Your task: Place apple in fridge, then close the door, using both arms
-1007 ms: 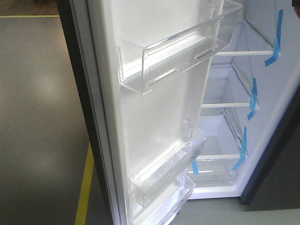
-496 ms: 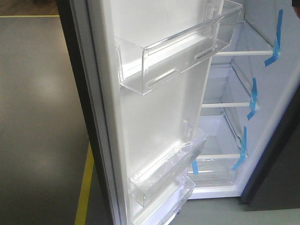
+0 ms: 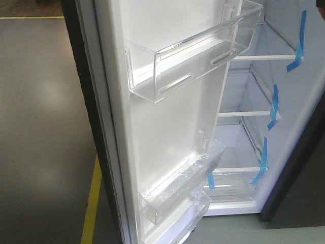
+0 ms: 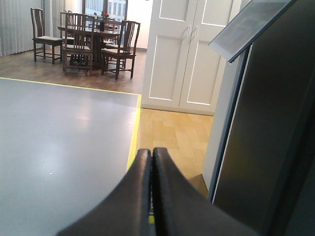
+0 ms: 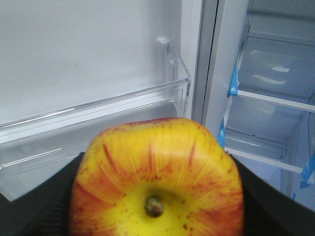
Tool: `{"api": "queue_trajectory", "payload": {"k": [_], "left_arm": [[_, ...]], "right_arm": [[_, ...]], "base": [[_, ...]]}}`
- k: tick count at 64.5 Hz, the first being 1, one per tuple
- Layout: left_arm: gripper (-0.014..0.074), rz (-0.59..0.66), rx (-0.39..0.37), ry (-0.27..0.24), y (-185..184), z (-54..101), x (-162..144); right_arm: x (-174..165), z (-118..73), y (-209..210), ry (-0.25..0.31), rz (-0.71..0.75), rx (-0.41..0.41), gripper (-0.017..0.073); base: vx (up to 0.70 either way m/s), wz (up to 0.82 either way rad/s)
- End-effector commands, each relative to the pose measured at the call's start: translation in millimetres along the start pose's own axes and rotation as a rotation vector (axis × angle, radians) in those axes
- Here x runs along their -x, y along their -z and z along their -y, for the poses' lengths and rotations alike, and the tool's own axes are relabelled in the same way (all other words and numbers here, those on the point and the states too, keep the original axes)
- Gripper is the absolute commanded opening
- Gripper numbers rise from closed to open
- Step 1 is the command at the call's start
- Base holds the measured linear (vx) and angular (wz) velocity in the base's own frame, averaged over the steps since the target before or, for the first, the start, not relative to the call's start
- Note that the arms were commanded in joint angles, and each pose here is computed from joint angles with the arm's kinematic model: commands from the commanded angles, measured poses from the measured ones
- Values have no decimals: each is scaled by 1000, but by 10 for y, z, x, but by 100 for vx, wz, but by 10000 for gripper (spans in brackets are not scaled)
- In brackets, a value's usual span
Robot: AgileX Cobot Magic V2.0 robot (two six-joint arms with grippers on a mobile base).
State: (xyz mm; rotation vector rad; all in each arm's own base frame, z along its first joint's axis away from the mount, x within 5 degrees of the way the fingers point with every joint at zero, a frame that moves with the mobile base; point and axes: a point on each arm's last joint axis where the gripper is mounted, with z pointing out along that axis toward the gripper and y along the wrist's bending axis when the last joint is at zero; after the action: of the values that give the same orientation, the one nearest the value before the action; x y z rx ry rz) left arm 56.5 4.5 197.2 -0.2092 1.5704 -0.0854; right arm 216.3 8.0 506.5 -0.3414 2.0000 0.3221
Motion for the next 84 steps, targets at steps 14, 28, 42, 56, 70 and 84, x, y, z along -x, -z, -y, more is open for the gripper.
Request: {"api": "queue_trajectory", "payload": {"k": [14,28,42,56,70,84], "left_arm": [[-6,57,-19,5,0,1,-21],[-6,57,-19,5,0,1,-21],[-6,57,-19,5,0,1,-21],[-6,57,-19,5,0,1,-21],[-6,57,-19,5,0,1,-21],[-6,57,-19,5,0,1,-21]], "right_arm": [[144,-48,141,13,130,-21,13],[210,-63,110,-21,197,27,13],[483,-137,-5,22,500,286,13],[543,17,-444,7,569,460,13],[618,-73,-976,116,465,499,13],[540,-111,-1358,187,355,456,14]], "base": [[0,0],[0,0],[0,0],[0,0],[0,0],[0,0]]}}
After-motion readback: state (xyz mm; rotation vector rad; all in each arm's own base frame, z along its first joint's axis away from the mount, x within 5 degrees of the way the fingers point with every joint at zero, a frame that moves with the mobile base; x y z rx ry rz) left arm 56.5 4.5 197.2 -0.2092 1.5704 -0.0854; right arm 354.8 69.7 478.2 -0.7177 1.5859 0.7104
